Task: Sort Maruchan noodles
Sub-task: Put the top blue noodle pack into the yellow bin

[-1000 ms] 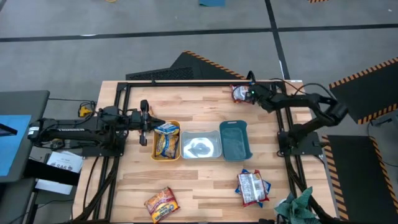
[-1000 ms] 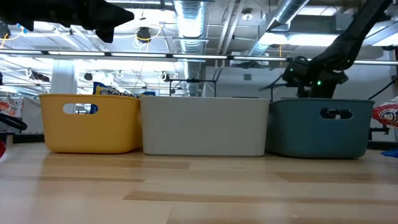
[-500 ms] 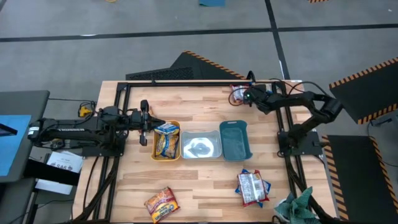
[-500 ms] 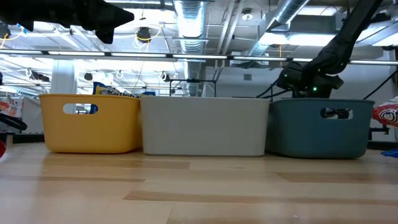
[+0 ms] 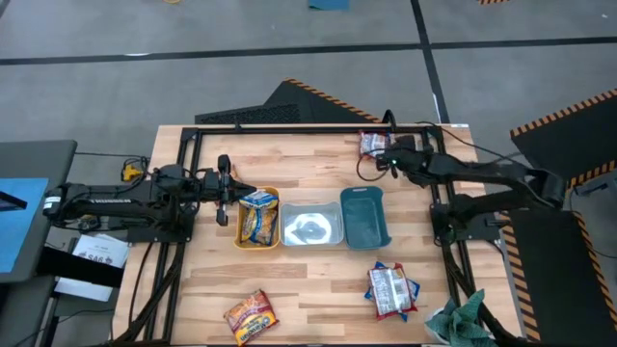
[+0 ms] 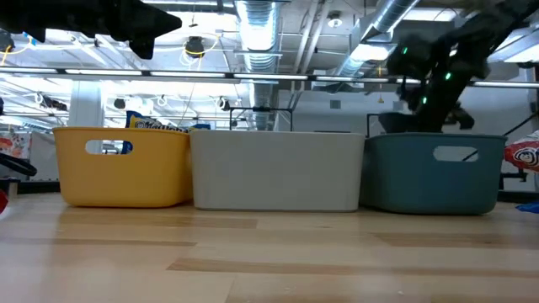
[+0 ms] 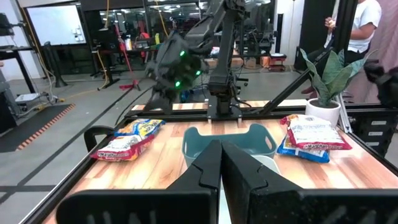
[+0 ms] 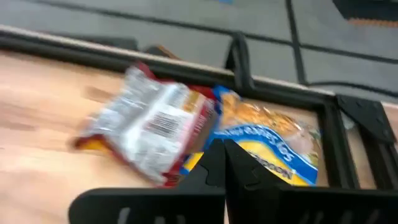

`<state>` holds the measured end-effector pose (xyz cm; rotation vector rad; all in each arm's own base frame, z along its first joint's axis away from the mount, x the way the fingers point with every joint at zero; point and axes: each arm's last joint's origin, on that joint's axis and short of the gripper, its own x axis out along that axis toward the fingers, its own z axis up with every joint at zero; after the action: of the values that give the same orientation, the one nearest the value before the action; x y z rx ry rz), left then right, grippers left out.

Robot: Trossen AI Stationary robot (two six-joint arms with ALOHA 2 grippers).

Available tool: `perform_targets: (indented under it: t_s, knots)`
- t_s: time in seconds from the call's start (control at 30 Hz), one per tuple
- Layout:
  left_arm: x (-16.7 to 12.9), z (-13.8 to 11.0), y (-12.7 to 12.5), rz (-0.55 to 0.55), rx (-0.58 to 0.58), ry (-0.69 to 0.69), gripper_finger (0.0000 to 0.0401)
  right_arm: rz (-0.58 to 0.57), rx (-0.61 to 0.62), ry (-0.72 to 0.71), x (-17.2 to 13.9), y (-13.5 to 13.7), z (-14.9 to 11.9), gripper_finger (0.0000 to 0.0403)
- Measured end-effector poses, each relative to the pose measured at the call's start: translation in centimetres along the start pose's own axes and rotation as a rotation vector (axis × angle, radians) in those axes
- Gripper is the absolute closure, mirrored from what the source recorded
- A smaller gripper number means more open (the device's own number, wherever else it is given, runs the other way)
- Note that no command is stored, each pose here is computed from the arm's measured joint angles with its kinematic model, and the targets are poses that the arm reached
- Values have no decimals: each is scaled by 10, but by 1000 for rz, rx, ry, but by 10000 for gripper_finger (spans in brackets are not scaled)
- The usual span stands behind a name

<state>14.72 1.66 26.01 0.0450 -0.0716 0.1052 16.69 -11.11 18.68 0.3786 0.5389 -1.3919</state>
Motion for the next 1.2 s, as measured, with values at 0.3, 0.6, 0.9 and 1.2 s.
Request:
perform_targets:
  t_s: [0.3,0.6,0.9,1.2]
  knots:
    - [0,0,0,0,0,1,401,45,68,22,-4,-5,4,339]
    - [0,-2,0,-1,-1,18,401,-181,173,179,50,-11,-16,212]
    - [0,-2,0,-1,-1,19,401,-295,266,173,87,-14,-24,151]
    - [0,-4,0,-1,-27,37,401,-326,178,201,93,-3,-39,226]
